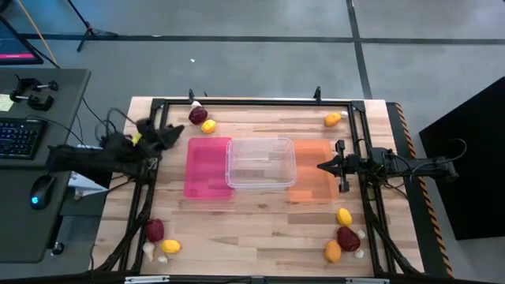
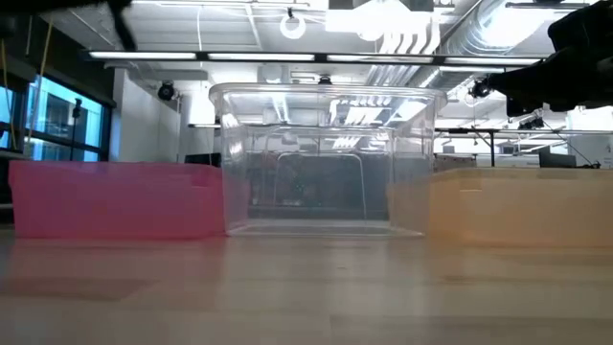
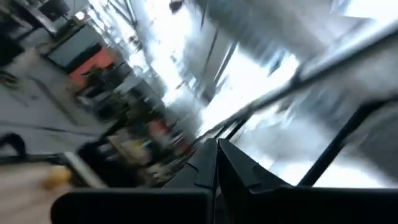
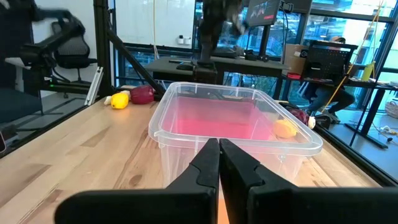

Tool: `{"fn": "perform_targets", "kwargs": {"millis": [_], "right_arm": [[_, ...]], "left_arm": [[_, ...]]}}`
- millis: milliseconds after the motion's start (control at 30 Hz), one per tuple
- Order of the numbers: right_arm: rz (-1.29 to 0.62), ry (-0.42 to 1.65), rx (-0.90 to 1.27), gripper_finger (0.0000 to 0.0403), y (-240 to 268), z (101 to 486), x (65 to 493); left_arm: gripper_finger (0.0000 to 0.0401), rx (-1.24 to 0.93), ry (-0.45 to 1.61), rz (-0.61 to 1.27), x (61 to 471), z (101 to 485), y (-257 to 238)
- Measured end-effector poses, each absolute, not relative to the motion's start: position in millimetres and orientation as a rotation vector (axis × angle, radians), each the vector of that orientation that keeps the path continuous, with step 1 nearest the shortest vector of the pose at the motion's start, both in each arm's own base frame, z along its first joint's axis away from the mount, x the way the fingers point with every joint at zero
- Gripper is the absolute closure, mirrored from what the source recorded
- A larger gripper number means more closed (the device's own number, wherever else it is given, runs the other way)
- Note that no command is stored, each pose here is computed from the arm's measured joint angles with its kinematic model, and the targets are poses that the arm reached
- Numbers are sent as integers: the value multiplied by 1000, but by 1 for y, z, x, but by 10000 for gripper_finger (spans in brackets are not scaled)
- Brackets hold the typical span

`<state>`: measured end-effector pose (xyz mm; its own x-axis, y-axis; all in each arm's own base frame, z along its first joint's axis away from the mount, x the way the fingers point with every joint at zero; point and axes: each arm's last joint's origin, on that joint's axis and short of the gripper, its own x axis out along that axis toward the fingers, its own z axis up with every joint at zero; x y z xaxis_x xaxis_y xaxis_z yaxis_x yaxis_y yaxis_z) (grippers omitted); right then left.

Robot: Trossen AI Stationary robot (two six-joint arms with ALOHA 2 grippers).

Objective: Sort produce into baskets
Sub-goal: Put the red apple into the pink bin

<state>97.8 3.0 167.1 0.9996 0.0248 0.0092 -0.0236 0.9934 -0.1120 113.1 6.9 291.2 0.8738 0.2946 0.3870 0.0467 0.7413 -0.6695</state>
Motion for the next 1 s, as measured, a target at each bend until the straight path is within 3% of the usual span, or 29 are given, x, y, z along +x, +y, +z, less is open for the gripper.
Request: {"fn": "perform_targets", "kwargs": {"millis": [67,200,333,433,667,867,1000], "right_arm": [[24,-11,-112,402,3,167,98],[24,-11,-112,402,3,167,98],[25,-10,-112,402,3,167,98],[24,-11,-112,402,3,167,98],[24,-11,-112,402,3,167,98],[25,-11,-112,402,3,167,98],[25,-11,-112,402,3,167,98]], "left_arm": [[401,-602,-311,238,132,318,8],[401,-418,224,629,158,350,32],[401,-396,710,961,157,362,69],[401,-480,944,1128,150,352,90],[400,-637,1052,1244,144,311,107],[399,-644,1139,1259,141,276,105],[376,-642,1160,1261,140,259,105]]}}
